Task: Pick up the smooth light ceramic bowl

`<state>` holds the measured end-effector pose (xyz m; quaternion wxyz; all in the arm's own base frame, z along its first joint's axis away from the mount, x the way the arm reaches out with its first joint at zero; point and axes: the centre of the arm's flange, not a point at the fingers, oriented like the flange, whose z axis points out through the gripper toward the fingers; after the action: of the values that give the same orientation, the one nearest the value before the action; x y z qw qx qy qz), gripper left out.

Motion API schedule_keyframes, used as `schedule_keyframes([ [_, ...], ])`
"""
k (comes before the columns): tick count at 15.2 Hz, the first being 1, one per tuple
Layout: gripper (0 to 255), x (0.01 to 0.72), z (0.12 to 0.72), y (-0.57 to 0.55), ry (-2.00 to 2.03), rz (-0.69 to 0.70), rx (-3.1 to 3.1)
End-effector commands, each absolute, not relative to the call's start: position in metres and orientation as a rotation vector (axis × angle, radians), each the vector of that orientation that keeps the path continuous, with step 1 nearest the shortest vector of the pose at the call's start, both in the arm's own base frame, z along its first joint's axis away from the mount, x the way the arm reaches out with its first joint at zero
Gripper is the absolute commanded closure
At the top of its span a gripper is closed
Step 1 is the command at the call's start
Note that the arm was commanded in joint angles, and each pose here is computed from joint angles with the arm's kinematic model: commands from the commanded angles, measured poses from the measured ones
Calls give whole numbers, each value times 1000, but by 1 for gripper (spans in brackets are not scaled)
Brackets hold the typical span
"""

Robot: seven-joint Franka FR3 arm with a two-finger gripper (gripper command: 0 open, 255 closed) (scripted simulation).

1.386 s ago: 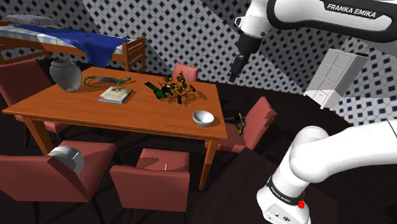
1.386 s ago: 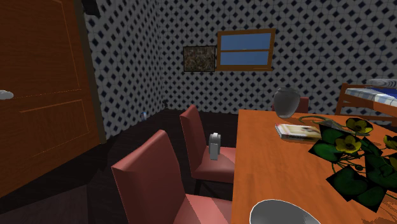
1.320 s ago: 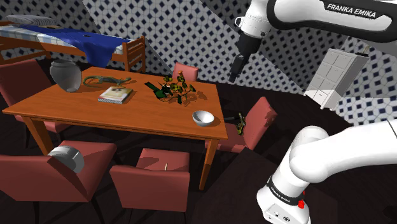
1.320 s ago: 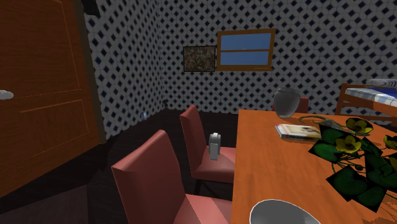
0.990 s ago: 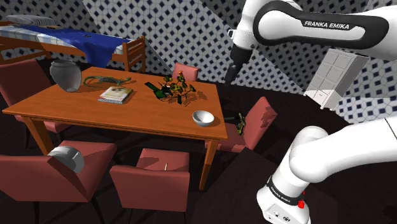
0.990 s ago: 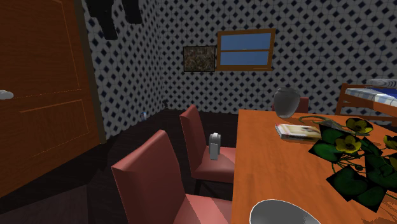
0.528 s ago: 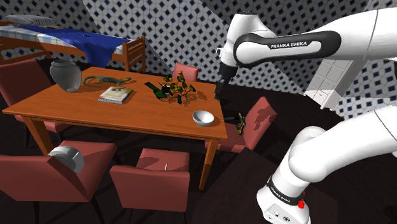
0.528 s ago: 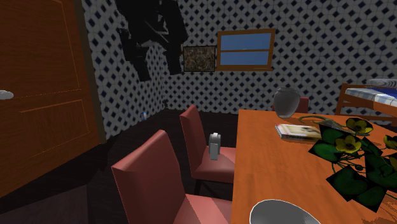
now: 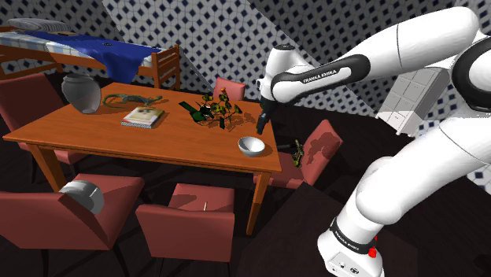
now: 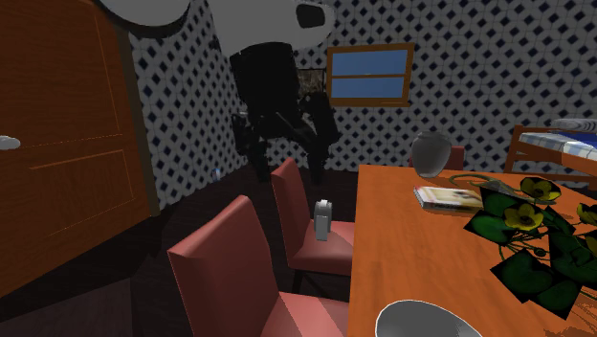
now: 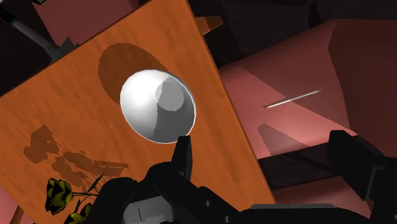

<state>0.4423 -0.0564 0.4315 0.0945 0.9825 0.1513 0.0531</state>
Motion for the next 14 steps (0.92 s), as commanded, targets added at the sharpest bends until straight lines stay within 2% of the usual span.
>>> schedule_keyframes([
  [1, 0, 453, 409, -63, 462, 153, 2904],
  [14, 0, 535, 270, -118, 536, 108, 2840],
])
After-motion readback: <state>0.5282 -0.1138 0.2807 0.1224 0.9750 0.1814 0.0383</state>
